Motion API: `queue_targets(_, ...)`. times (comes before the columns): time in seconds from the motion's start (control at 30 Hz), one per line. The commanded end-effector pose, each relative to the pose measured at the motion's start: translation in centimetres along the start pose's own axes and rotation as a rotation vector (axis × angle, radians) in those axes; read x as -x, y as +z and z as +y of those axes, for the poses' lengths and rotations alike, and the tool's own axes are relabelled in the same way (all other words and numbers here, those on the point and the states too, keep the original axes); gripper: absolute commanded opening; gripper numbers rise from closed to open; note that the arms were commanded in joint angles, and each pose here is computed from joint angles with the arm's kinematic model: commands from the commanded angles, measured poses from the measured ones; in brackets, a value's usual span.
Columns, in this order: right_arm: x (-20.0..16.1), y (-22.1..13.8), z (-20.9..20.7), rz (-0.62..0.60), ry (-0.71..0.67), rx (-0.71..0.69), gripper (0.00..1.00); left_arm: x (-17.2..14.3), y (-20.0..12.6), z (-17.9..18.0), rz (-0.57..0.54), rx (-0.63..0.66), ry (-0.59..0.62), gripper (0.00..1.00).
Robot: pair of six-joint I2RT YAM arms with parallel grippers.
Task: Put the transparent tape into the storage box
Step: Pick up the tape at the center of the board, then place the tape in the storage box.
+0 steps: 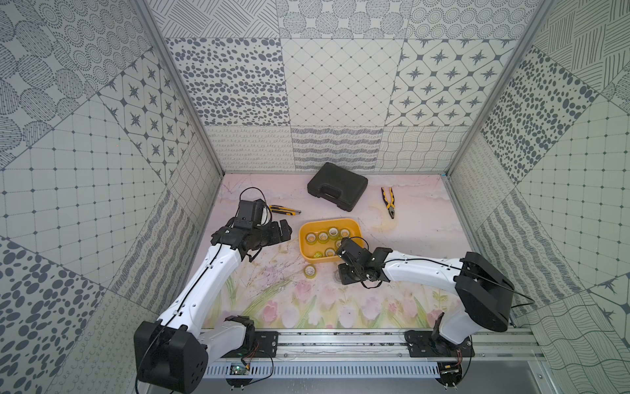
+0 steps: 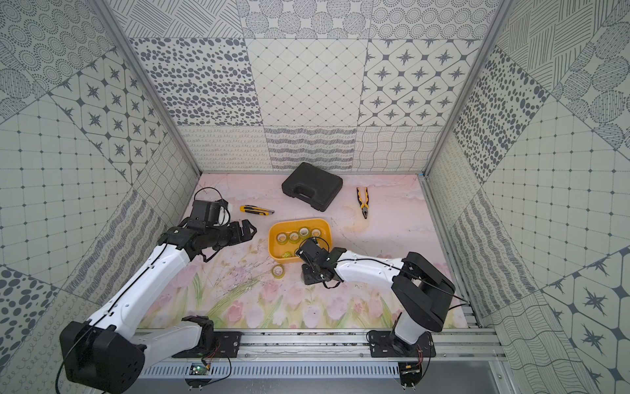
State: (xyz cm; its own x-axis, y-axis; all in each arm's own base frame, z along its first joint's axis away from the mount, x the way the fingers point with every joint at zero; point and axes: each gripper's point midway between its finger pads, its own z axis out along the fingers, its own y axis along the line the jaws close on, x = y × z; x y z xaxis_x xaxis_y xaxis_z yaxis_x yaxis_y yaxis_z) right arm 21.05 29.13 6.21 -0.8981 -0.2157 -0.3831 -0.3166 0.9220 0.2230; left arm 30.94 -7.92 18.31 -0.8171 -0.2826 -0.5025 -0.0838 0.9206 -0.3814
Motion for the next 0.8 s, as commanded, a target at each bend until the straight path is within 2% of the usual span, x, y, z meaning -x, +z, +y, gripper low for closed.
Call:
queue_targets(0.0, 1.5, -3.0, 0.5, -0.053, -0.028, 0.023, 0.07, -0.1, -0.3, -0.2, 0.005, -0.01, 0.004, 0.99)
queue_targets(0.17, 5.0, -6.1, 1.2, -0.138, -0.034, 0.062, 0.07, -0.1, -0.3, -0.3, 0.006, -0.015, 0.003, 0.99)
queue_targets(0.3, 8.8, -6.3, 1.7, -0.165, -0.036, 0.082, 0.08, -0.1, -0.4, -0.3, 0.004, -0.016, 0.003, 0.99)
queue_targets(0.43, 12.1, -4.2, 2.6, -0.143, -0.057, 0.081, 0.08, -0.1, -0.4, -0.4, 0.003, -0.021, 0.003, 0.99)
queue_targets(0.77, 16.8, 2.6, 4.3, -0.115, -0.059, 0.045, 0.06, -0.2, -0.3, -0.5, 0.008, -0.027, 0.001, 0.99)
